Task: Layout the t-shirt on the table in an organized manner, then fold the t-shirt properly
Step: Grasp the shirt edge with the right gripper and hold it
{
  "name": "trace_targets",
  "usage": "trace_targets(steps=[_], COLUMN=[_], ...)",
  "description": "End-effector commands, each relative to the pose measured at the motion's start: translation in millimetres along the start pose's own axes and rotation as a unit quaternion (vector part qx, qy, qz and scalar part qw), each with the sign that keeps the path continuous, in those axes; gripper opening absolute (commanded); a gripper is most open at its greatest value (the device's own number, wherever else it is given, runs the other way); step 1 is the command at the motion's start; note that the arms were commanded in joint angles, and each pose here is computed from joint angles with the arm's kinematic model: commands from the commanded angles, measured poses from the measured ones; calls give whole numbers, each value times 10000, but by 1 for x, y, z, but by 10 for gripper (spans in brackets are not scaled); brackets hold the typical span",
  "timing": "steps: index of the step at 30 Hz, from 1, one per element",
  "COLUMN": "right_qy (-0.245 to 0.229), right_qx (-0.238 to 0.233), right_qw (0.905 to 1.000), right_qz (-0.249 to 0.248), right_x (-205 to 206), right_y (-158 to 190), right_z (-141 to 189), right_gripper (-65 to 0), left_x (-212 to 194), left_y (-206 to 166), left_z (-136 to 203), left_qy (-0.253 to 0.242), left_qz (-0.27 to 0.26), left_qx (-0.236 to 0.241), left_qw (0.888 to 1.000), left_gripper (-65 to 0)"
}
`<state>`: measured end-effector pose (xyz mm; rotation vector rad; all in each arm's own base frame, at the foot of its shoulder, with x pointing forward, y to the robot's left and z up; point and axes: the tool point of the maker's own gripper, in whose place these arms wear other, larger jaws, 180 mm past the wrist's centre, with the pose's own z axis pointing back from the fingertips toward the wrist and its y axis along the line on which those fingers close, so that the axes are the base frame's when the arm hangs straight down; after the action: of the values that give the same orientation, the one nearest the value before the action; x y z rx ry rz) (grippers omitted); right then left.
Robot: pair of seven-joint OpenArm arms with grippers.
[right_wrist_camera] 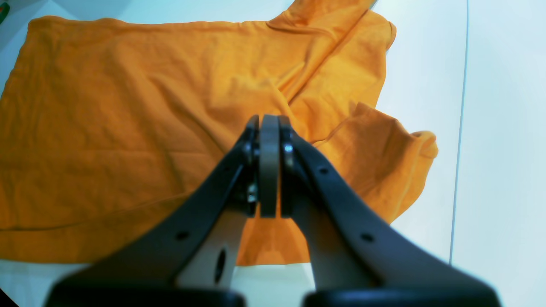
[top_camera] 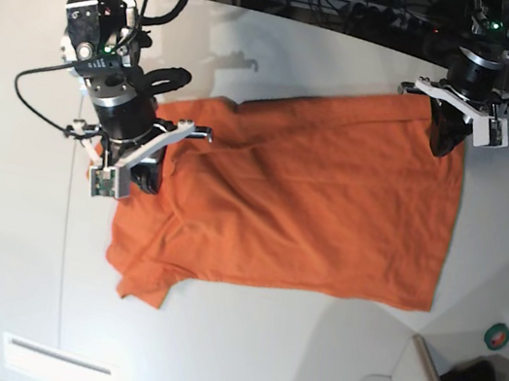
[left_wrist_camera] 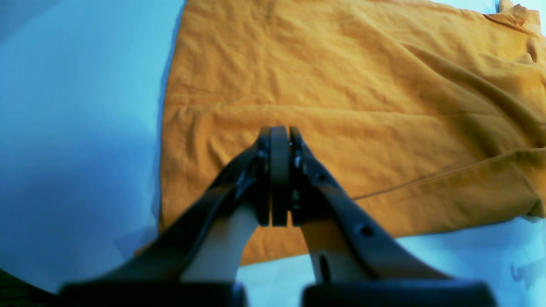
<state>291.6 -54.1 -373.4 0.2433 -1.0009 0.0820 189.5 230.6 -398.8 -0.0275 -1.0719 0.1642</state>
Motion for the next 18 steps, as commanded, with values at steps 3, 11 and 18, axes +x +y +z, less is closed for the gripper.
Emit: trace_targets(steps=[3, 11, 18], right_qy=[-276, -277, -247], right_qx=[32, 13, 11], right_qw=[9996, 9996, 9997], right_qz=[19, 55, 48], right_x=[16, 17, 14], right_y=[1, -2, -2], right_z=[1, 1, 2], right_gripper=[-650, -650, -650], left_x=[12, 12, -2], left_y=[-1, -1, 6], left_z=[1, 2, -1], left_qy=[-224, -207, -42], left_qz=[11, -5, 56], left_qx=[-25, -30, 44], left_qw=[9997, 9998, 10000], left_gripper=[-650, -650, -650])
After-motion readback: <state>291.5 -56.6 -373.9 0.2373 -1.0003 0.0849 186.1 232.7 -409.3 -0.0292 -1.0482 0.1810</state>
